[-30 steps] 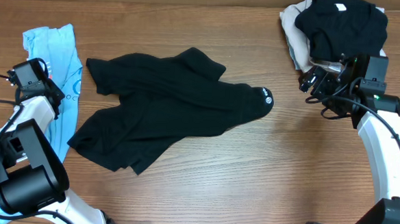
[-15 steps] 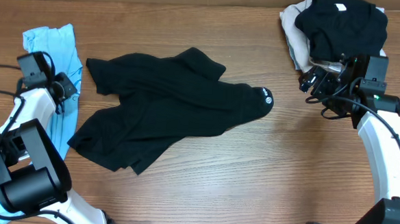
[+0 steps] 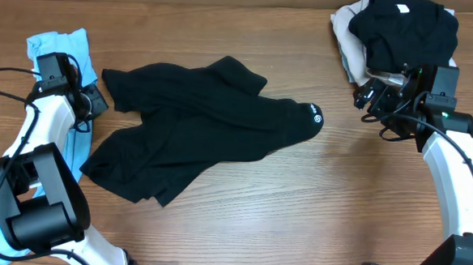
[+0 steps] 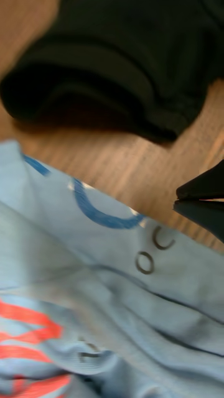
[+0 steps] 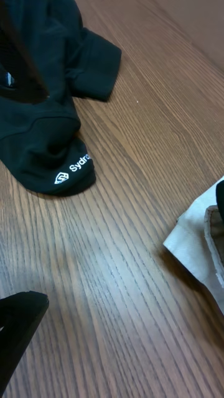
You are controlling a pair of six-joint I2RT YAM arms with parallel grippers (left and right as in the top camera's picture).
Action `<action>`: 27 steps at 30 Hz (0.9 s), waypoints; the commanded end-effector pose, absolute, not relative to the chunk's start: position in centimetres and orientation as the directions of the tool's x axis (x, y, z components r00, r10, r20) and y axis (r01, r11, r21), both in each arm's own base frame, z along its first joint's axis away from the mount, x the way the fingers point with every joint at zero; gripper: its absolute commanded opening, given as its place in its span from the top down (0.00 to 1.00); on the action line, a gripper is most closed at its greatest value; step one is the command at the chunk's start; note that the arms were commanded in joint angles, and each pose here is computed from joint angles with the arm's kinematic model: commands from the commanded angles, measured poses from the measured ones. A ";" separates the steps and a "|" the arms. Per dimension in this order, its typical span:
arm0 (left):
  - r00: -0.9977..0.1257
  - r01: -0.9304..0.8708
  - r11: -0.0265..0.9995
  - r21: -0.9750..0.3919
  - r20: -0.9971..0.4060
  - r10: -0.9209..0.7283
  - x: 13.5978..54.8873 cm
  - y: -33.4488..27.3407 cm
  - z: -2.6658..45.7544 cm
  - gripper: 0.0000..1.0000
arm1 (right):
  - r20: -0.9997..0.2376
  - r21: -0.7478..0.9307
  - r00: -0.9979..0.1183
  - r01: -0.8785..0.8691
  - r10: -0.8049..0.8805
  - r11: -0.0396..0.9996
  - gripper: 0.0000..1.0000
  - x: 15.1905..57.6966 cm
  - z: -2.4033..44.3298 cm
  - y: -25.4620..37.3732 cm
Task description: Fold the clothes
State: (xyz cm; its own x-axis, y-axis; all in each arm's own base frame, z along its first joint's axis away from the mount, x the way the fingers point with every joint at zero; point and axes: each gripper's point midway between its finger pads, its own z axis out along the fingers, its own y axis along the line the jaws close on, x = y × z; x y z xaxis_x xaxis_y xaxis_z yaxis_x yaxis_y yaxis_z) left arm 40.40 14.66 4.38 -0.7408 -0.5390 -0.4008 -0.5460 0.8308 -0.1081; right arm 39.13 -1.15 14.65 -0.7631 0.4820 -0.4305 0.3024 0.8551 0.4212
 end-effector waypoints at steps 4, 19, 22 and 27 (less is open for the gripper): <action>-0.724 -0.606 0.792 -0.072 -0.362 -0.586 39.4 16.7 2.1 0.96 | -0.444 0.416 -0.758 0.298 0.478 0.859 0.00 39.4 15.1 -1.4; -0.704 -0.692 0.719 0.068 -0.286 -0.651 36.7 21.3 -7.0 0.96 | -0.432 0.398 -0.765 0.313 0.477 0.862 0.00 39.0 14.8 -1.6; -0.677 -0.723 0.680 0.117 -0.315 -0.665 35.9 23.6 -7.3 0.96 | -0.431 0.392 -0.765 0.318 0.478 0.863 0.00 38.9 14.7 -1.7; -0.674 -0.723 0.661 0.201 -0.415 -0.611 35.8 27.9 -6.1 0.96 | -0.432 0.393 -0.764 0.318 0.479 0.863 0.00 38.9 14.7 -1.7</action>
State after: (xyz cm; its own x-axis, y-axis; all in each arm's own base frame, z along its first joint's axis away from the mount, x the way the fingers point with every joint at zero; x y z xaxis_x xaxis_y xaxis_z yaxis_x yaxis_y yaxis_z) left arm 42.17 25.21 0.11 -0.5992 -0.5935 -0.5374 -0.7029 0.7112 -0.0017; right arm 38.52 -1.30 14.20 -0.7736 0.4823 -0.4109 0.3202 0.8572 0.4033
